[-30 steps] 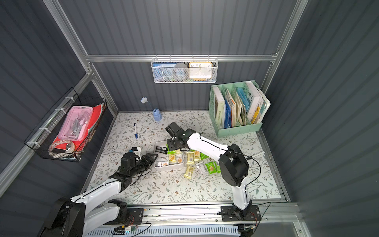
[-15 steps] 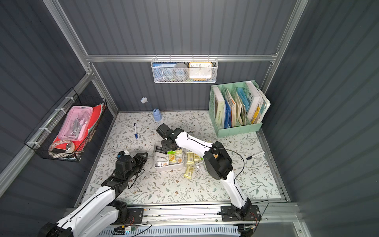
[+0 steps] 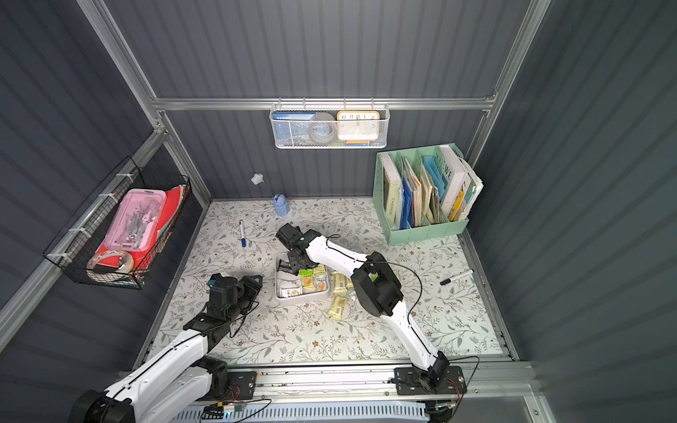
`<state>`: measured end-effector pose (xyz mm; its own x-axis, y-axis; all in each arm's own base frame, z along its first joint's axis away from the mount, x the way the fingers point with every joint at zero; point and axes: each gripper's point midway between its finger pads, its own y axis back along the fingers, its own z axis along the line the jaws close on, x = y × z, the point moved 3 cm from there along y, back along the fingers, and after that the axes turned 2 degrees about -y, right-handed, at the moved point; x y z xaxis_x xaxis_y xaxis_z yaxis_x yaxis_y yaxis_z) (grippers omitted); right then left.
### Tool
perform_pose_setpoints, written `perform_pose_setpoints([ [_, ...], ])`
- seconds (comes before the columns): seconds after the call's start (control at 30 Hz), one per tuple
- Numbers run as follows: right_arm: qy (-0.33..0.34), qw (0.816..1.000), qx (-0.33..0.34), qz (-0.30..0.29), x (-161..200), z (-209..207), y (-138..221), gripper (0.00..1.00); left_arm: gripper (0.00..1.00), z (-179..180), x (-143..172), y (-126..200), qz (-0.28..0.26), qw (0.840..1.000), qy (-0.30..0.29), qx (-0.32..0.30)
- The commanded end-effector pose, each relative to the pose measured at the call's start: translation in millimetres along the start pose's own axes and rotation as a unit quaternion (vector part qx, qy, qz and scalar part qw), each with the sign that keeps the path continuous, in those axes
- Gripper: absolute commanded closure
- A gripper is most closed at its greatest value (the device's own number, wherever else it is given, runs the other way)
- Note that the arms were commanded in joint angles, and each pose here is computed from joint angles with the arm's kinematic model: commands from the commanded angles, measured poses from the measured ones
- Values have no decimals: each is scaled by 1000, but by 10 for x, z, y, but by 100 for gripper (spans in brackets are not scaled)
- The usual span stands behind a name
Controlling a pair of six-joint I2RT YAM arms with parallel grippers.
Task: Take the cookies out of the storage box
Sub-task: Adjust the storage box at the center of the board, then pick up the cookie from the storage box.
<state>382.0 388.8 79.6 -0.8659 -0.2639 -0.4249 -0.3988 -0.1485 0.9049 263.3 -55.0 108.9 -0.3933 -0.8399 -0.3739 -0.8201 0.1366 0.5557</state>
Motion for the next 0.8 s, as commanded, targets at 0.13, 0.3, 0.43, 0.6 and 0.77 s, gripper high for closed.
perform_pose_setpoints([
  [0.13, 1, 1000, 20, 22, 107, -44, -144, 41, 38, 45, -10, 17, -10, 1000, 9, -2],
  [0.3, 3, 999, 5, 32, 136, 31, -167, 41, 38, 39, -14, 28, -10, 1000, 8, -2],
  [0.43, 3, 999, -10, 40, 158, 80, -191, 41, 38, 29, -19, 22, -11, 1000, 8, -1],
  [0.6, -3, 999, -32, 42, 150, 150, -197, 40, 38, 13, -23, 8, -11, 1000, 8, 1],
  [0.77, -15, 1000, 9, 21, 57, 3, -210, 40, 38, -8, -30, 12, -11, 1000, 4, 3],
])
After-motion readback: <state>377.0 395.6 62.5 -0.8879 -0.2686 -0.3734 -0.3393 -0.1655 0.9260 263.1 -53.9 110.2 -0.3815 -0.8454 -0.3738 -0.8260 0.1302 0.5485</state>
